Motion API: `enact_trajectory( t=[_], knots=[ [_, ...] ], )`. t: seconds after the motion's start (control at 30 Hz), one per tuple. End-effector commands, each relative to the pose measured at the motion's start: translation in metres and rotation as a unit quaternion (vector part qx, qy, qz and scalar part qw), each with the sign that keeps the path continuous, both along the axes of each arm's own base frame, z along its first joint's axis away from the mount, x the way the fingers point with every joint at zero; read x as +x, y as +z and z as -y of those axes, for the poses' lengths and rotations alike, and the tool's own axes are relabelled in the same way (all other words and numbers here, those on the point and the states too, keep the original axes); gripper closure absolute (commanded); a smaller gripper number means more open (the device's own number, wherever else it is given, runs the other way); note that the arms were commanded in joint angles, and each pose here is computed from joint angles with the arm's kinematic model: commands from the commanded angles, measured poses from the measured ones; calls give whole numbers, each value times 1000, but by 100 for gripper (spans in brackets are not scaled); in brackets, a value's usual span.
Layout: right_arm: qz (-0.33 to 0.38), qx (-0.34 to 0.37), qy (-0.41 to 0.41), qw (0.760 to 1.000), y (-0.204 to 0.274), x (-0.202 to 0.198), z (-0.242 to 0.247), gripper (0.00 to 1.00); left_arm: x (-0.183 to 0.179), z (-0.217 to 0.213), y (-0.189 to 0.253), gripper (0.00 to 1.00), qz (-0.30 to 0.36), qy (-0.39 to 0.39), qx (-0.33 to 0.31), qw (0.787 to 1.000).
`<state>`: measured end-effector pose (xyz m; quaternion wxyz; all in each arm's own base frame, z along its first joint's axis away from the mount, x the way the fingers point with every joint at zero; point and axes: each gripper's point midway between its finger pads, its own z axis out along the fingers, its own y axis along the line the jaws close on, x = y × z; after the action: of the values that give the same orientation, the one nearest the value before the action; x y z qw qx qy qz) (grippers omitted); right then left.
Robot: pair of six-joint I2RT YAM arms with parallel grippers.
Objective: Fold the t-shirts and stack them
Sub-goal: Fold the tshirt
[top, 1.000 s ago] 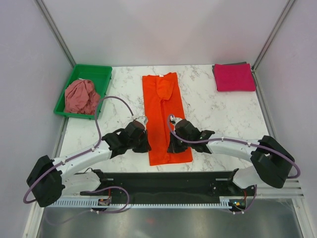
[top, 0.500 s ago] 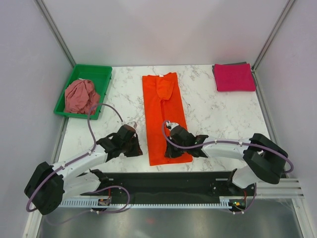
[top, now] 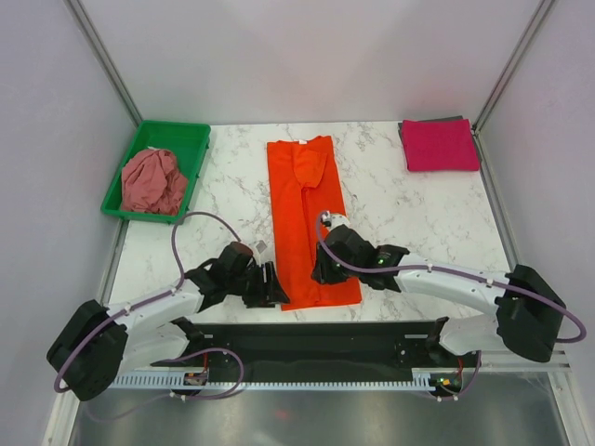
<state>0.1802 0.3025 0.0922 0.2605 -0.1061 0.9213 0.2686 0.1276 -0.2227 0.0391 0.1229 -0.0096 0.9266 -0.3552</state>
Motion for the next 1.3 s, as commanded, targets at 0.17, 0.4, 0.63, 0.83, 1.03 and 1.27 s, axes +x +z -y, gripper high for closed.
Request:
enact_trajectory(
  t=[0.17,0.4,0.63,0.83,1.03,1.27],
  knots=[
    [6,-77,-98,992,-5,14,83,65,3,1,-18,46,-29,27,19,999],
    [-35,-88,-135,986,-32,7,124,62,3,-3,-30,54,-42,34,45,998],
    [-76,-58,-125,988,-55,-16,120,55,2,-7,-42,79,-53,33,68,996],
    [-102,-29,-126,986,-71,-30,117,57,0,-14,-42,98,-47,32,83,995],
    [-113,14,-118,987,-73,-38,106,85,0,-25,-38,98,-36,24,116,992],
    [-102,52,-139,984,-57,-52,93,100,2,-44,-22,98,-5,26,154,988]
  ],
)
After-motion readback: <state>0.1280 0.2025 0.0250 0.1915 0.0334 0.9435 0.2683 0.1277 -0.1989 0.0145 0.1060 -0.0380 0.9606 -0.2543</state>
